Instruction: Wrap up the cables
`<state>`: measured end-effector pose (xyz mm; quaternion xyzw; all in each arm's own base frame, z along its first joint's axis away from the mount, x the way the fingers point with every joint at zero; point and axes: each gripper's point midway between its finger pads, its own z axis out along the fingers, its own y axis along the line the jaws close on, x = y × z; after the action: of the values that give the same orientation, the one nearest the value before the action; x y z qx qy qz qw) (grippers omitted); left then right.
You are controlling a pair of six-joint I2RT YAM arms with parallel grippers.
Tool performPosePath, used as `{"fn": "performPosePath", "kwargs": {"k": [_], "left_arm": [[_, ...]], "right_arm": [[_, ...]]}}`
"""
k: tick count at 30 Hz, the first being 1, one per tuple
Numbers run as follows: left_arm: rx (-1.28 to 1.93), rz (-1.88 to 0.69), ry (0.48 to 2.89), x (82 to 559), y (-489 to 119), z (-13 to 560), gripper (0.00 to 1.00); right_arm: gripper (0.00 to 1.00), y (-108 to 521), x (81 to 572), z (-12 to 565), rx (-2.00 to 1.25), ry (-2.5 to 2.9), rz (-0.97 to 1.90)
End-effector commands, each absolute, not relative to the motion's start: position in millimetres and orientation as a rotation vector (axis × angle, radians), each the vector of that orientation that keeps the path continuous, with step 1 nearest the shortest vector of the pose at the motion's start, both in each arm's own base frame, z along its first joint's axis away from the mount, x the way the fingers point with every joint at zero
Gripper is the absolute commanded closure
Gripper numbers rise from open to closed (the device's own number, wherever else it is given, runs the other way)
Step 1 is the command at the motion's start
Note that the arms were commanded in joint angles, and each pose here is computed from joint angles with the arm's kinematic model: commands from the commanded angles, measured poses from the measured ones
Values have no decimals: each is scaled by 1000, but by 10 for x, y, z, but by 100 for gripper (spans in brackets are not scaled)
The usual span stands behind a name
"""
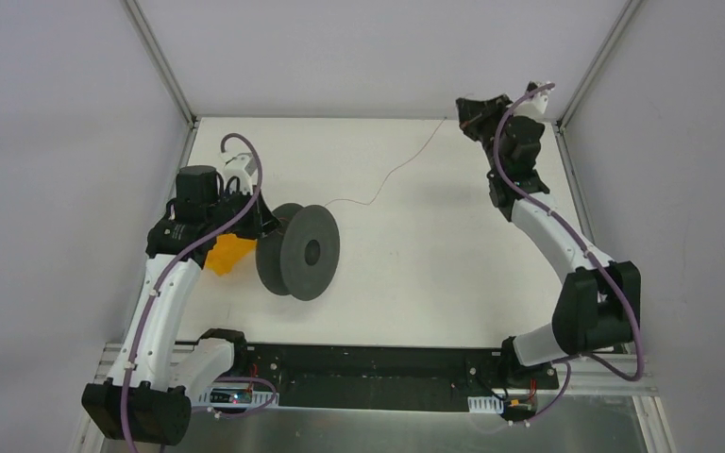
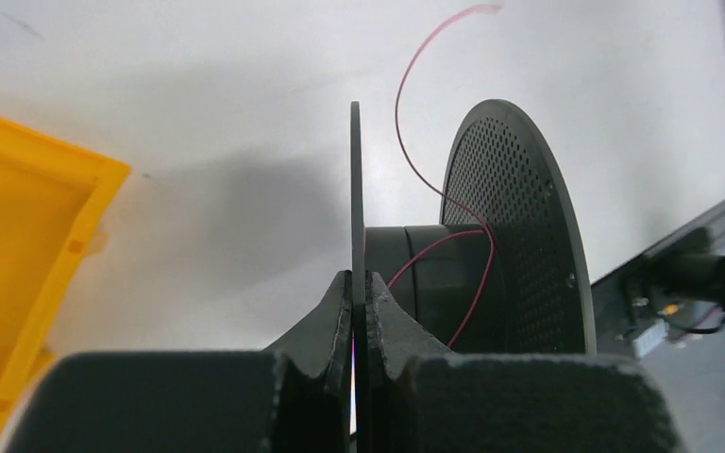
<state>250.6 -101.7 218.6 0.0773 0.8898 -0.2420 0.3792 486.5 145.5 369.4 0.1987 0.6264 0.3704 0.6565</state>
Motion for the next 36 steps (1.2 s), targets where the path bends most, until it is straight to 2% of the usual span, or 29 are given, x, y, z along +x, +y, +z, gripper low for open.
{"fn": "performPosePath", "kwargs": {"k": [1, 3, 8, 15, 20, 29, 36], "left_arm": [[110, -895, 2029, 2521, -1262, 2963, 100], [68, -979, 1992, 2550, -1296, 3096, 100], [-212, -975, 1919, 2815, -1014, 3195, 100], [-546, -1113, 1674, 3339, -596, 3418, 100], [-651, -1054, 1606, 3623, -343, 3388, 100], [-808, -941, 1604, 3879, -62, 3072, 100], [-741, -762, 1652, 3911, 87, 2978, 100]], "right_arm": [[100, 1290, 4436, 3938, 302, 1297, 753], [100, 1237, 4354, 3706, 298, 1325, 713], [100, 1137, 4023, 3287, 298, 1394, 672], [100, 1101, 3400, 2866, 276, 1504, 659], [100, 1261, 3068, 2672, 198, 1581, 742], [100, 1942, 2298, 2983, -175, 1603, 885], [100, 2616, 1616, 3477, -518, 1535, 1119]]}}
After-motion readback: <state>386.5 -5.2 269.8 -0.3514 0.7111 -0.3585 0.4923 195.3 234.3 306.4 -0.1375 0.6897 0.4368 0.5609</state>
